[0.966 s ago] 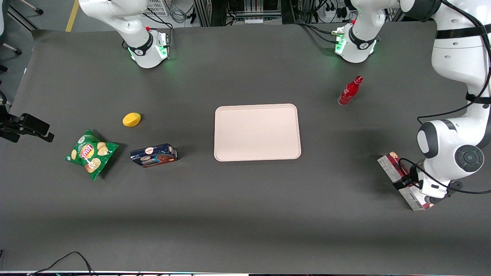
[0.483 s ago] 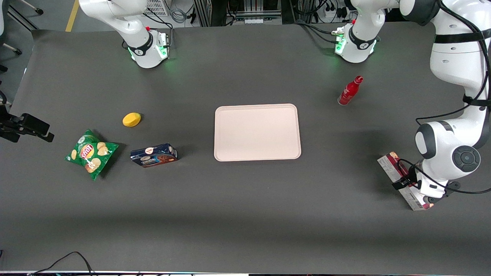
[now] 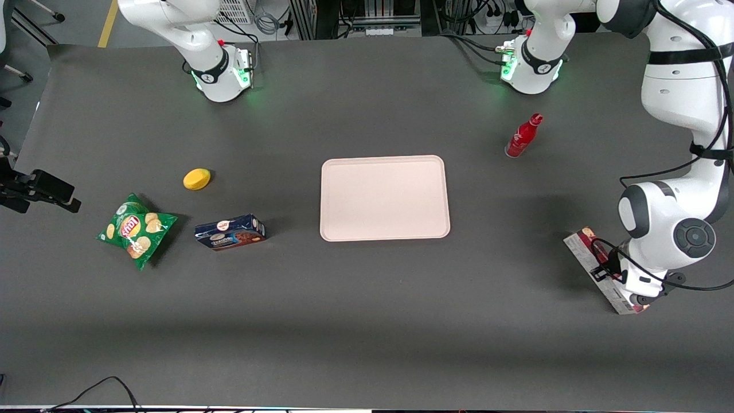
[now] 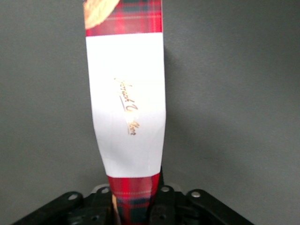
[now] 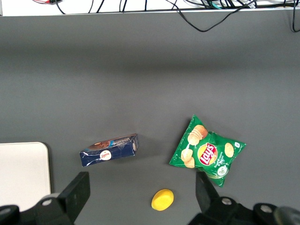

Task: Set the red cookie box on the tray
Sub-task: 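Lift the cookie box and carry it over the pink tray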

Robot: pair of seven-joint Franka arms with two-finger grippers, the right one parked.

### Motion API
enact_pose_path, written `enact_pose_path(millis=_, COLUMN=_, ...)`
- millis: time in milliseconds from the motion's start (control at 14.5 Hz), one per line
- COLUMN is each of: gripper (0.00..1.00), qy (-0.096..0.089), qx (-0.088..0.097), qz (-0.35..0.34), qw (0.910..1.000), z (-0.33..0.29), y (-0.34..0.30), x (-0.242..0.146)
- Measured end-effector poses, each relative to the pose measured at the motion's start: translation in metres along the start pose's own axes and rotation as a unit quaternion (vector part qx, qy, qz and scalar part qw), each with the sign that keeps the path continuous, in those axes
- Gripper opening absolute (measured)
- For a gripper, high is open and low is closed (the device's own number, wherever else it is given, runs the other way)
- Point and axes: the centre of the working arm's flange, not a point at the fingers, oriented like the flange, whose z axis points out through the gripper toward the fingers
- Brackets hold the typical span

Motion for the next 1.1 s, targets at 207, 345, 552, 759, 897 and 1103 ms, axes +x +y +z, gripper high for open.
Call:
enact_pose_path(millis=207, gripper=0.26, qy=-0.004, qx=-0.001, qz=0.005, qw=1.0000, z=-0.010, y=0.008, x=0.001)
enact_pose_path(millis=345, gripper=0.25, qy=-0.018, qx=0.004, qz=0.007, qw=0.9998, z=-0.040, y=0.015, x=0.010)
enact_pose_path(millis=552, gripper=0.25, qy=-0.037, qx=0.006, qz=0.016, qw=0.9992, z=-0.131, y=0.027, x=0.023)
enact_pose_path(millis=759, gripper=0.25, qy=-0.046, qx=0.002, qz=0.026, qw=0.9986, z=-0.215, y=0.028, x=0.022)
enact_pose_path(millis=897, gripper=0.25, qy=-0.053, qx=-0.001, qz=0.033, qw=0.9980, z=-0.249, y=0.031, x=0.016)
enact_pose_path(millis=1103, gripper=0.25, qy=-0.066, qx=-0.012, qz=0.052, qw=0.9964, z=-0.266, y=0.040, x=0.006)
